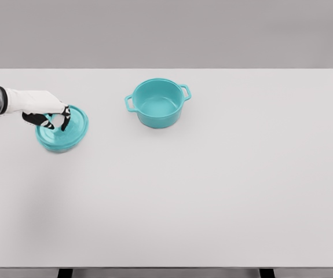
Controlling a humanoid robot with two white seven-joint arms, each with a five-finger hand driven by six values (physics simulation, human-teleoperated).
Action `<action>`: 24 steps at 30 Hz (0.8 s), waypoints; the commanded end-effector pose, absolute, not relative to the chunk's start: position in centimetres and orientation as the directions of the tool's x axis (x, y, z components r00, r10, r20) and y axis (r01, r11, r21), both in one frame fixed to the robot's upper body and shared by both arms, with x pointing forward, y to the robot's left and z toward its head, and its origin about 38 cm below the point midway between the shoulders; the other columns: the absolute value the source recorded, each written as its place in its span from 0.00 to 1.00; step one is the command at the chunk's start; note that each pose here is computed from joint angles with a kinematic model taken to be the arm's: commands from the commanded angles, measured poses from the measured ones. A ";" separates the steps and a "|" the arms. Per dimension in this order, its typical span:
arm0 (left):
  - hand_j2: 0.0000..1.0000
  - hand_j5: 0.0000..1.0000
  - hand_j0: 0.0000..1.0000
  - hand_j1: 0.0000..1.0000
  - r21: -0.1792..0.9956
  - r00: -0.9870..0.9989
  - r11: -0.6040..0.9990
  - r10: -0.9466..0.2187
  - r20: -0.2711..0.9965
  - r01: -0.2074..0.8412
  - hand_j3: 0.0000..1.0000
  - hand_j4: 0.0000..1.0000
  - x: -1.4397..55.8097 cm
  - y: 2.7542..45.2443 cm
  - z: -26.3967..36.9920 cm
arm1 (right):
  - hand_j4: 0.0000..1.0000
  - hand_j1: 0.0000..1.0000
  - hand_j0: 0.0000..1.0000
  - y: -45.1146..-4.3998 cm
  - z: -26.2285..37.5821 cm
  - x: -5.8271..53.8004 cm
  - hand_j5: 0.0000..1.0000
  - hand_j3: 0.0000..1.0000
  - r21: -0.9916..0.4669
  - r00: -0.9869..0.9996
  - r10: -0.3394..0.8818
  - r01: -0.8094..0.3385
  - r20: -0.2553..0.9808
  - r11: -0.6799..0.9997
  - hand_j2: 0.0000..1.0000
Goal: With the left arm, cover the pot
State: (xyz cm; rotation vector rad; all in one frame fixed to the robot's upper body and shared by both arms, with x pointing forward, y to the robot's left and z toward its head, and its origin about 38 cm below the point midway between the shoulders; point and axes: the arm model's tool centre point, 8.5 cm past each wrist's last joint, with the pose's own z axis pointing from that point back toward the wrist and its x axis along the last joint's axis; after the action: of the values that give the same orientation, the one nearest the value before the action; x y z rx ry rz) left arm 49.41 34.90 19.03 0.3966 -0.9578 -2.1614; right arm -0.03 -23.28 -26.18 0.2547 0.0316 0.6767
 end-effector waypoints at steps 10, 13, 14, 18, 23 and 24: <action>0.35 0.35 0.35 0.35 0.771 -0.703 -0.444 -0.711 0.006 0.456 0.35 0.35 50.2 33.5 21.1 | 1.00 1.00 1.00 -23.3 -26.2 -0.1 1.00 1.00 0.244 0.780 0.623 -0.615 0.053 0.750 1.00; 0.35 0.35 0.35 0.35 0.786 -0.722 -0.448 -0.691 -0.002 0.427 0.35 0.35 50.3 32.5 22.2 | 1.00 1.00 1.00 -23.3 -26.2 -0.2 1.00 1.00 0.245 0.781 0.623 -0.615 0.051 0.750 1.00; 0.35 0.35 0.35 0.35 0.792 -0.731 -0.451 -0.682 -0.009 0.411 0.35 0.35 50.4 32.1 22.8 | 1.00 1.00 1.00 -23.3 -26.2 -0.1 1.00 1.00 0.244 0.780 0.623 -0.615 0.053 0.750 1.00; 0.35 0.35 0.35 0.35 0.832 -0.769 -0.412 -0.639 0.026 0.371 0.35 0.35 50.6 29.4 24.6 | 1.00 1.00 1.00 -23.3 -26.2 -0.2 1.00 1.00 0.245 0.781 0.623 -0.615 0.051 0.750 1.00; 0.36 0.36 0.36 0.36 0.863 -0.791 -0.368 -0.609 0.056 0.345 0.36 0.36 51.2 27.2 26.2 | 1.00 1.00 1.00 -23.3 -26.2 -0.1 1.00 1.00 0.244 0.780 0.623 -0.615 0.053 0.750 1.00; 0.36 0.36 0.36 0.36 0.866 -0.796 -0.368 -0.603 0.055 0.339 0.36 0.36 51.3 26.8 26.4 | 1.00 1.00 1.00 -23.3 -26.2 -0.2 1.00 1.00 0.245 0.781 0.623 -0.615 0.051 0.750 1.00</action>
State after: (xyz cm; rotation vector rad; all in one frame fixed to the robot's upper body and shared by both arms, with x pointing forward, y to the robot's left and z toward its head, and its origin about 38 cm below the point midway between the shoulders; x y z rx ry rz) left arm 51.29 27.68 26.58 0.3993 -1.2615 -2.1870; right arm -0.13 -23.28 -26.18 0.2552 0.0332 0.6765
